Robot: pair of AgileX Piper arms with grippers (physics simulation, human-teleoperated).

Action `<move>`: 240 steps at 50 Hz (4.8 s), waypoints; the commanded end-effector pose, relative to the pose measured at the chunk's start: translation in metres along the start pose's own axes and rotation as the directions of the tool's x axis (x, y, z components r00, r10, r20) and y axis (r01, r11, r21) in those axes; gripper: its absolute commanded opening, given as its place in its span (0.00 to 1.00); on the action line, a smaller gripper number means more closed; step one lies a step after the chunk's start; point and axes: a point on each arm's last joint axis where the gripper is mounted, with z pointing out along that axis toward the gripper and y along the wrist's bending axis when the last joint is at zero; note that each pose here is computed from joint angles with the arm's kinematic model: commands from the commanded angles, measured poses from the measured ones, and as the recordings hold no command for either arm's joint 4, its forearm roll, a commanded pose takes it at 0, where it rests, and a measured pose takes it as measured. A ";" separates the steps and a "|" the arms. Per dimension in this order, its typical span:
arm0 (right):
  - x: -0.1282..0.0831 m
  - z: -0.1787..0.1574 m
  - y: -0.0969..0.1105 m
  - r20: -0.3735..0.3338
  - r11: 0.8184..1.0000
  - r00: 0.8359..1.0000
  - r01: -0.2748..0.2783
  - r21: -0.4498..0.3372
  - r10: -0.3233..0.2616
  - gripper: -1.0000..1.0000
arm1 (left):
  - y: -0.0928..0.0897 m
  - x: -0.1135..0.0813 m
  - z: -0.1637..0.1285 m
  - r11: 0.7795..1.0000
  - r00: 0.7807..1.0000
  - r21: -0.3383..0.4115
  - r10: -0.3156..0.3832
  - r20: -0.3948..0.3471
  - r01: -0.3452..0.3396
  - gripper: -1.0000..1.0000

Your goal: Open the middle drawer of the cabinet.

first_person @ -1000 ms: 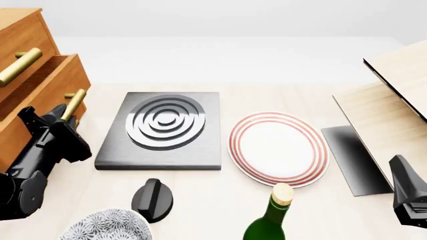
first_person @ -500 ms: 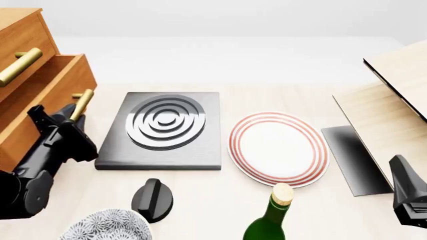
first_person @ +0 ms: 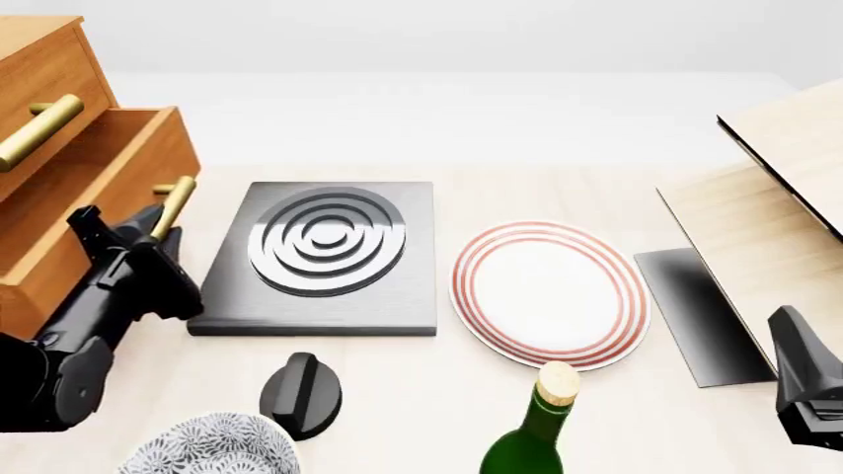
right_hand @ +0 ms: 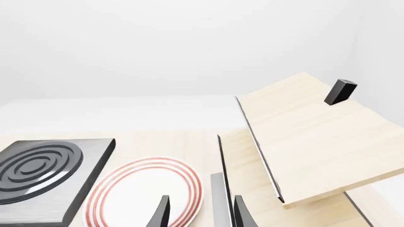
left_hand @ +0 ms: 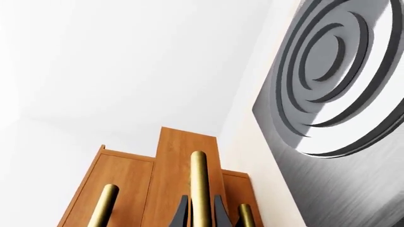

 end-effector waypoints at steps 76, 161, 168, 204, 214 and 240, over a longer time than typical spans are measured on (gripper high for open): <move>0.001 0.000 0.000 0.003 1.000 1.000 0.005 -0.005 -0.005 1.00 | -0.010 -0.028 -0.022 0.998 0.992 0.056 0.003 0.128 -0.011 1.00; 0.001 0.000 0.000 0.004 1.000 1.000 0.006 -0.005 -0.006 1.00 | 0.068 -0.048 -0.175 0.936 0.842 -0.056 -0.285 0.458 0.348 1.00; 0.001 0.000 0.000 0.004 1.000 1.000 0.006 -0.005 -0.006 1.00 | 0.087 -0.048 -0.190 0.923 0.827 -0.023 -0.333 0.453 0.384 1.00; 0.001 0.000 0.000 0.004 1.000 1.000 0.005 -0.005 -0.005 1.00 | 0.170 -0.059 -0.217 0.725 0.676 0.201 -0.688 0.264 0.659 1.00; 0.001 0.000 0.000 0.004 1.000 1.000 0.006 -0.005 -0.006 1.00 | 0.188 -0.067 -0.208 0.620 0.603 0.266 -0.783 0.154 0.738 1.00; 0.001 0.000 0.000 0.004 1.000 1.000 0.006 -0.005 -0.006 1.00 | 0.200 -0.066 -0.195 0.404 0.420 0.199 -0.906 -0.050 0.893 1.00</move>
